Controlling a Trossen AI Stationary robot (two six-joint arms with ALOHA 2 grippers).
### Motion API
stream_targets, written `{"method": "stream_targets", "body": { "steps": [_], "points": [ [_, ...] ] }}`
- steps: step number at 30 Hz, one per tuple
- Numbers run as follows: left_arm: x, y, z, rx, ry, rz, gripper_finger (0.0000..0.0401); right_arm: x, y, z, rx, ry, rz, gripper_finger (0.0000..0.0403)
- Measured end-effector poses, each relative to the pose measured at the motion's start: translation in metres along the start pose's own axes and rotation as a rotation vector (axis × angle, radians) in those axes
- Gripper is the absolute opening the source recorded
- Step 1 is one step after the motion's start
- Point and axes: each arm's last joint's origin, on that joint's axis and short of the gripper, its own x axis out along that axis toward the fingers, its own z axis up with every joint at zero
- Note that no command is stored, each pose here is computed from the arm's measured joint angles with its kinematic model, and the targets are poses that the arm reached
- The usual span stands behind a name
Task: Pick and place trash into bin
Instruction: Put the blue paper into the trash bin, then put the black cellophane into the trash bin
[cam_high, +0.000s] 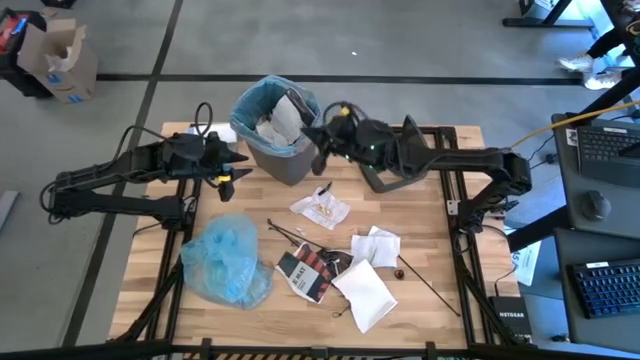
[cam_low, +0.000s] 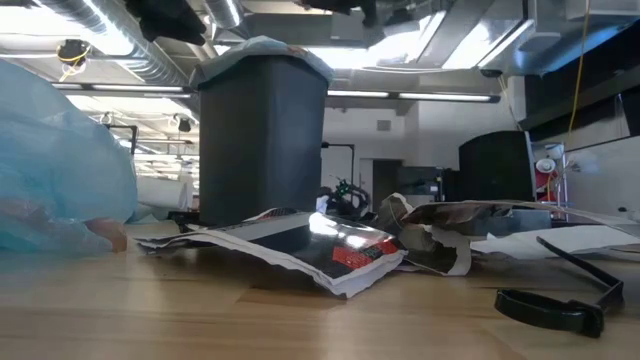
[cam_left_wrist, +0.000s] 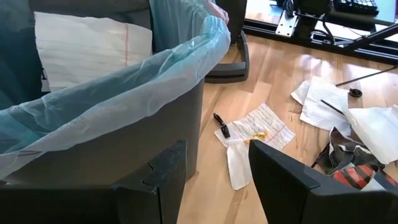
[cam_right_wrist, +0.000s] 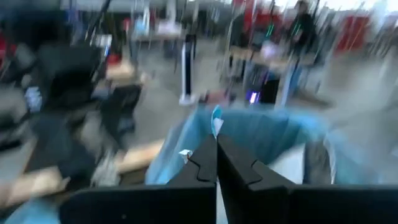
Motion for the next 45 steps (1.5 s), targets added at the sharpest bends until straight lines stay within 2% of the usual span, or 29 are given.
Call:
{"method": "stream_targets", "body": {
  "steps": [4, 7, 12, 15, 23, 27, 30, 36, 40, 45],
  "points": [
    [0.000, 0.000, 0.001, -0.004, -0.014, -0.001, 0.0166, 0.022, -0.016, -0.009, 0.001, -0.082, -0.052, 0.0003],
    [0.001, 0.000, 0.001, -0.004, -0.008, -0.001, 0.0166, 0.035, -0.028, -0.020, -0.005, -0.060, -0.071, 0.0003],
    [0.001, 0.000, 0.001, -0.006, -0.004, 0.000, 0.0166, 0.045, -0.036, -0.012, 0.008, -0.017, -0.077, 0.0014],
    [0.002, 0.000, 0.001, -0.008, 0.000, 0.000, 0.0166, 0.044, -0.036, -0.005, -0.005, 0.042, -0.076, 0.0049],
    [0.003, -0.001, 0.001, -0.010, 0.002, 0.000, 0.0166, 0.036, -0.033, 0.022, -0.034, 0.169, -0.082, 0.0176],
    [0.003, -0.001, 0.000, -0.011, 0.005, 0.000, 0.0166, 0.021, -0.027, 0.036, -0.072, 0.349, -0.023, 0.0209],
    [0.003, 0.000, 0.000, -0.010, 0.013, 0.001, 0.0166, 0.007, -0.015, 0.038, -0.107, 0.480, 0.031, 0.0217],
    [0.002, 0.000, -0.001, -0.003, 0.021, 0.001, 0.0166, -0.014, 0.009, 0.002, -0.224, 0.781, 0.089, 0.0213],
    [0.003, 0.000, -0.001, 0.000, 0.022, 0.001, 0.0166, -0.012, 0.017, -0.040, -0.264, 0.869, 0.073, 0.0206],
    [0.003, 0.000, -0.001, 0.010, 0.022, 0.001, 0.0166, -0.006, 0.013, -0.101, -0.296, 0.904, 0.073, 0.0199]
  ]
}}
